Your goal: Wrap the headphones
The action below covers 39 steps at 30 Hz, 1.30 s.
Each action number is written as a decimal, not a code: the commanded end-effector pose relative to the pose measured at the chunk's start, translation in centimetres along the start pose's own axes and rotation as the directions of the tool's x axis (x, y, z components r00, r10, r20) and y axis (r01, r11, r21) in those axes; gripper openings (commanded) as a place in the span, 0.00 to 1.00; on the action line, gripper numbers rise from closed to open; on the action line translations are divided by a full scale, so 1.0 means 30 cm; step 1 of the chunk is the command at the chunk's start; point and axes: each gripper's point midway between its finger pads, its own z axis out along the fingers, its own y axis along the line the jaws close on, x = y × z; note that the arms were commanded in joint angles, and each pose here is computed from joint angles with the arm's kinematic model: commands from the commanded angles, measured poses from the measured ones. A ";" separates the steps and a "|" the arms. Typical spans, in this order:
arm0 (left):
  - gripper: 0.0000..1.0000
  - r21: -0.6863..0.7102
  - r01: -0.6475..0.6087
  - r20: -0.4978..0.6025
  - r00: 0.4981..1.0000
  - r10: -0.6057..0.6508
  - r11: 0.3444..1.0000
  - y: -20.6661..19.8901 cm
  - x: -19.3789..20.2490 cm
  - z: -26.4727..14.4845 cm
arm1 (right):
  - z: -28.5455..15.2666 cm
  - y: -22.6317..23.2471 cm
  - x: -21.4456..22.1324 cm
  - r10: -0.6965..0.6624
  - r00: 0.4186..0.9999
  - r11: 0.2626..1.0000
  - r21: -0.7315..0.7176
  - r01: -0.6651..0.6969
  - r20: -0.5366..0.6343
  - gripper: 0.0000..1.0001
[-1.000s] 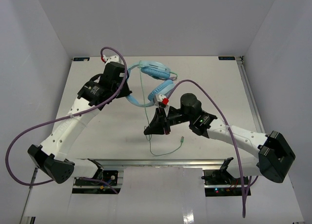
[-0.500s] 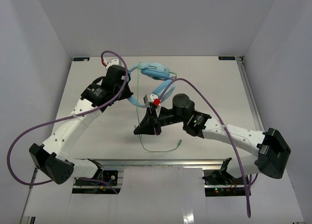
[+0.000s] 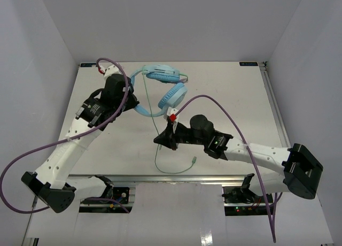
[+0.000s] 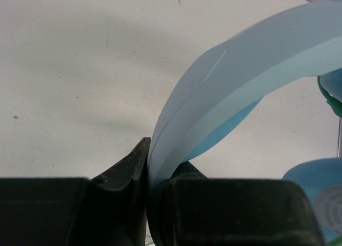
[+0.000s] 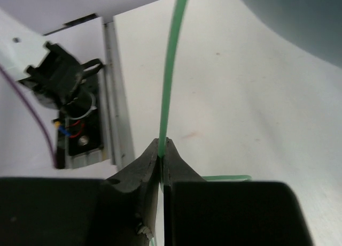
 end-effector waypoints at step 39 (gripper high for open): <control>0.00 0.245 0.252 -0.064 0.968 -0.244 0.936 -0.141 -0.049 -0.157 | -0.078 -0.300 -0.088 -0.297 0.924 0.829 0.545 0.126 0.240 0.12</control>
